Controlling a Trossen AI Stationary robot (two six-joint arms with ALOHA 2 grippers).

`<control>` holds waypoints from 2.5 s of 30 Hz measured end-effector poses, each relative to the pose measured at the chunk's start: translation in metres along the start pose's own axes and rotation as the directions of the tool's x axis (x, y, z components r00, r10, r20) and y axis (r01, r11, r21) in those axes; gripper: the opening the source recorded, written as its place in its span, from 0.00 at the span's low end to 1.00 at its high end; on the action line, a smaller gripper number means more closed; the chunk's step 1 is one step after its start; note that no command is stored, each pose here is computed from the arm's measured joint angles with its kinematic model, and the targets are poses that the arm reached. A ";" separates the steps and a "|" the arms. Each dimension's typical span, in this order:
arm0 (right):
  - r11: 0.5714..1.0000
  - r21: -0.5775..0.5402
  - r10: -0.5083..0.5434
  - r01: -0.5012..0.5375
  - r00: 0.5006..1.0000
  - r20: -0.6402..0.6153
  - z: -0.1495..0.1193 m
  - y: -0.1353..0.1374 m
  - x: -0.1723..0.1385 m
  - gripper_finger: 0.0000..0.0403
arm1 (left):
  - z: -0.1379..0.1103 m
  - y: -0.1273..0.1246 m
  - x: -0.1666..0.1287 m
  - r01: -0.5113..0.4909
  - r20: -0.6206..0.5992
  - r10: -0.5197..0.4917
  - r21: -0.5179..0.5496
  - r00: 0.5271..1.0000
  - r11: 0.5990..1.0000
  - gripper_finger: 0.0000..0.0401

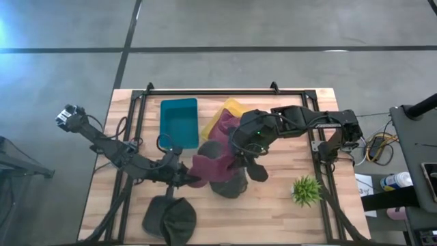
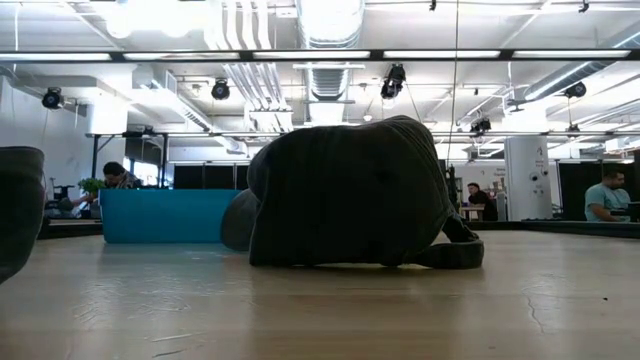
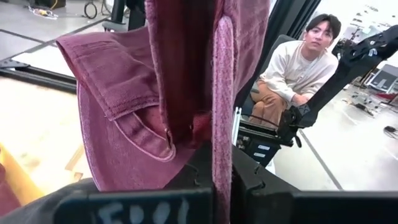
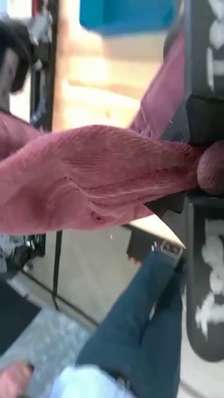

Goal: Pick & Place hat
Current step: Put the dark red cap into the yellow bin

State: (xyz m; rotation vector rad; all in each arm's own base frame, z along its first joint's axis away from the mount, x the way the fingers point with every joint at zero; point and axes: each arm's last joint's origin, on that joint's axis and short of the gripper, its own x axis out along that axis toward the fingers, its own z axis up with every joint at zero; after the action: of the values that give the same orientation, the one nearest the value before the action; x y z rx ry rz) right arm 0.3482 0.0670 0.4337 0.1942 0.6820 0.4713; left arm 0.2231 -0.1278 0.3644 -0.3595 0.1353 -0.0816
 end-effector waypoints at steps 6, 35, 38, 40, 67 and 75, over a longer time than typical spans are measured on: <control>0.999 0.030 0.027 -0.027 1.000 0.000 0.000 0.001 0.000 0.05 | 0.005 0.006 0.003 -0.019 0.028 0.022 -0.115 0.999 0.993 0.12; 0.845 0.451 -0.308 0.285 0.951 -0.025 -0.008 -0.100 -0.056 0.05 | -0.068 -0.006 0.005 -0.147 -0.239 0.068 -0.329 0.969 0.933 0.40; 0.781 0.527 -0.356 0.335 0.932 -0.065 -0.016 -0.130 -0.058 0.05 | -0.086 0.002 0.009 -0.253 -0.224 0.189 -0.304 0.956 0.919 0.40; 0.741 0.564 -0.378 0.364 0.921 -0.097 -0.023 -0.149 -0.057 0.05 | -0.096 0.008 0.011 -0.314 -0.209 0.262 -0.282 0.942 0.906 0.40; 0.635 0.740 -0.192 0.223 0.973 -0.128 -0.071 -0.224 -0.008 0.05 | -0.120 0.031 0.011 -0.420 -0.204 0.380 -0.212 0.902 0.883 0.40; 0.639 0.743 -0.176 0.201 0.978 -0.113 -0.070 -0.223 -0.007 0.06 | -0.120 0.031 0.011 -0.421 -0.204 0.380 -0.230 0.902 0.877 0.40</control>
State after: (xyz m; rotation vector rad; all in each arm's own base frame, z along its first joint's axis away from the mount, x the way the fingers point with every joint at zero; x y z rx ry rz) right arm 0.3775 -0.1302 0.3125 0.9049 0.8934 -0.0494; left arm 0.2178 -0.1416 0.2409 -0.5912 0.3746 0.3271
